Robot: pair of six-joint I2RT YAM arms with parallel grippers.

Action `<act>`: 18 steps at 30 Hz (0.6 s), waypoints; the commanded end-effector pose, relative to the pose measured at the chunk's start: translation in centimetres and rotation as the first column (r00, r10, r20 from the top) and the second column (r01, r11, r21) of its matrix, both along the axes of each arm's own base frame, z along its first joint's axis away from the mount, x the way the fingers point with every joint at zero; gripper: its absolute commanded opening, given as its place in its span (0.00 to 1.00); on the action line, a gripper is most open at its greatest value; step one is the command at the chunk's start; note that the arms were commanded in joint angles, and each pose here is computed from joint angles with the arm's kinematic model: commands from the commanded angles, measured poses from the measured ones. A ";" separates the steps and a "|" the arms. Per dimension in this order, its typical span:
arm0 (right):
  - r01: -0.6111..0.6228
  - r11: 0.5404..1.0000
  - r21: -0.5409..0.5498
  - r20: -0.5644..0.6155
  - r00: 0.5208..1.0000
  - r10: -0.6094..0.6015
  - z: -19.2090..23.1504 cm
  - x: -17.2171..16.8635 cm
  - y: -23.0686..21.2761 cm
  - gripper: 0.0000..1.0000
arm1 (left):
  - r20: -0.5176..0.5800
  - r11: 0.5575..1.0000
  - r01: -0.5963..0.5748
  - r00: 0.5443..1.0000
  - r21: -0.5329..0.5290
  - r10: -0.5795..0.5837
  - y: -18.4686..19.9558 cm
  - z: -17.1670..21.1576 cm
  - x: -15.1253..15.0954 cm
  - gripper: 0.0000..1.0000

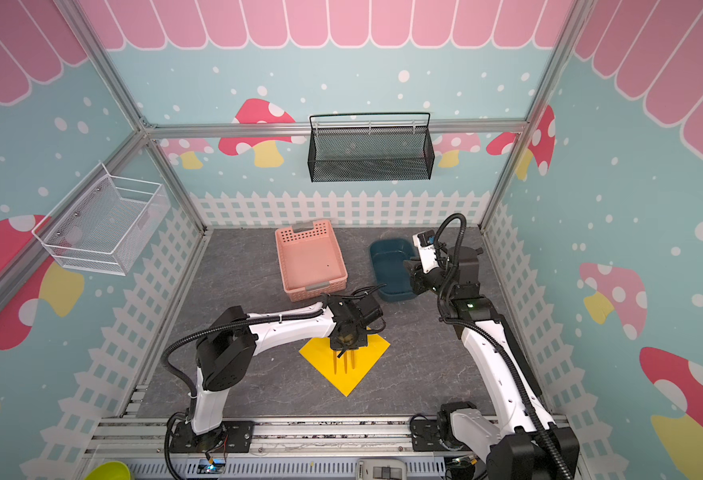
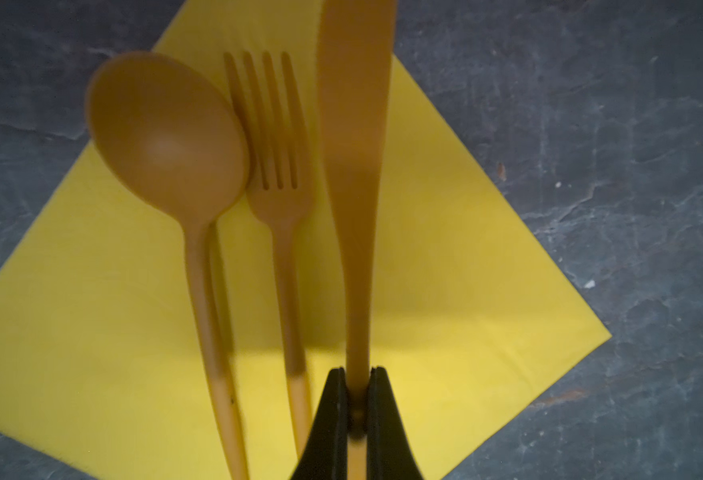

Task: Place the utensils on the paper napkin and roll it up
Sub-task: 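Lower the knife upright onto the napkin beside the fork with the left gripper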

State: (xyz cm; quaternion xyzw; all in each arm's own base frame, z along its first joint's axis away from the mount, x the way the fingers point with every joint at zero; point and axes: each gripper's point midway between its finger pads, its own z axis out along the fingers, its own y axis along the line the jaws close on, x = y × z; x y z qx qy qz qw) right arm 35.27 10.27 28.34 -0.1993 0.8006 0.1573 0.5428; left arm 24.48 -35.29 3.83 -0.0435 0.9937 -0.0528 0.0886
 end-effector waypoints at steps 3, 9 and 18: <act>-0.012 1.000 0.000 0.026 1.000 0.012 1.0 -0.3 0.0 0.22 | -0.010 0.999 -0.029 1.000 0.015 0.029 0.1 -0.2 -0.2 0.02; -0.019 1.000 0.005 0.027 0.999 0.018 1.1 -0.3 0.1 0.22 | -0.013 0.999 -0.037 0.999 0.020 0.038 0.3 -0.4 -0.3 0.03; -0.031 0.999 0.010 0.023 0.999 0.030 1.1 -0.4 0.3 0.22 | -0.033 0.999 -0.032 0.999 0.022 0.032 0.0 -1.1 -0.5 0.03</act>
